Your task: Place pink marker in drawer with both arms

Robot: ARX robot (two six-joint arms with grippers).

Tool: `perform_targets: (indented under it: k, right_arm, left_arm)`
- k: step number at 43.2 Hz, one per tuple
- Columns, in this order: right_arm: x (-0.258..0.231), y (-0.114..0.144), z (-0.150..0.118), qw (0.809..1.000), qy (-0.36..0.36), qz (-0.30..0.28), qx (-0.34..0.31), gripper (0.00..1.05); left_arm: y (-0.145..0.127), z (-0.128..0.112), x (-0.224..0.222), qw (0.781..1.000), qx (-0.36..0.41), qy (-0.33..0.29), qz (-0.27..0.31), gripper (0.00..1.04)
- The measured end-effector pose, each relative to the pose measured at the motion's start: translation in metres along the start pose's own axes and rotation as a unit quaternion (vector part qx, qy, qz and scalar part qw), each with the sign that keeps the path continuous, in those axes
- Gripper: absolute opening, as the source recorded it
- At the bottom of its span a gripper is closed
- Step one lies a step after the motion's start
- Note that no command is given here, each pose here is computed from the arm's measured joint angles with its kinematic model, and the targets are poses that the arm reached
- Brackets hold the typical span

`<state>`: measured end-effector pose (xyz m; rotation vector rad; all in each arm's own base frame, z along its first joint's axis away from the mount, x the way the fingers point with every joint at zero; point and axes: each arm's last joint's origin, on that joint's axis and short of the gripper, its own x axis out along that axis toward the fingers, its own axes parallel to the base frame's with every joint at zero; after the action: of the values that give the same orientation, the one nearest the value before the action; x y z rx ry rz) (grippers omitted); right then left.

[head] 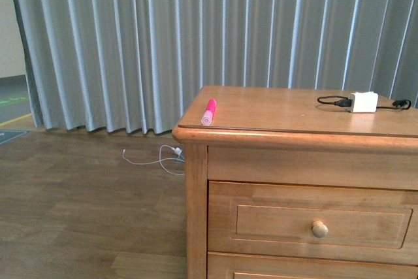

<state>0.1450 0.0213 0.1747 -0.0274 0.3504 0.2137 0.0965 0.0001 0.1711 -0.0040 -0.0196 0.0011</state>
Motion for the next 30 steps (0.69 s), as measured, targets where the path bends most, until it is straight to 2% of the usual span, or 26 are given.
perform_targets:
  k: [7, 14, 21, 30]
  right_arm:
    - [0.052, 0.006, 0.011, 0.999, 0.043, 0.005, 0.003, 0.96]
    - [0.114, 0.012, 0.014, 0.997, 0.075, -0.017, 0.005, 0.96]
    - [0.169, 0.025, 0.010, 0.996, 0.084, -0.033, -0.005, 0.96]
    - [0.216, 0.034, 0.003, 0.996, 0.078, -0.046, 0.000, 0.96]
  left_arm:
    - [0.000, 0.000, 0.000, 1.000, 0.000, 0.000, 0.000, 0.99]
    - [0.000, 0.000, 0.000, 1.000, 0.000, 0.000, 0.000, 0.99]
    - [0.000, 0.000, 0.000, 1.000, 0.000, 0.000, 0.000, 0.99]
    - [0.000, 0.000, 0.000, 1.000, 0.000, 0.000, 0.000, 0.99]
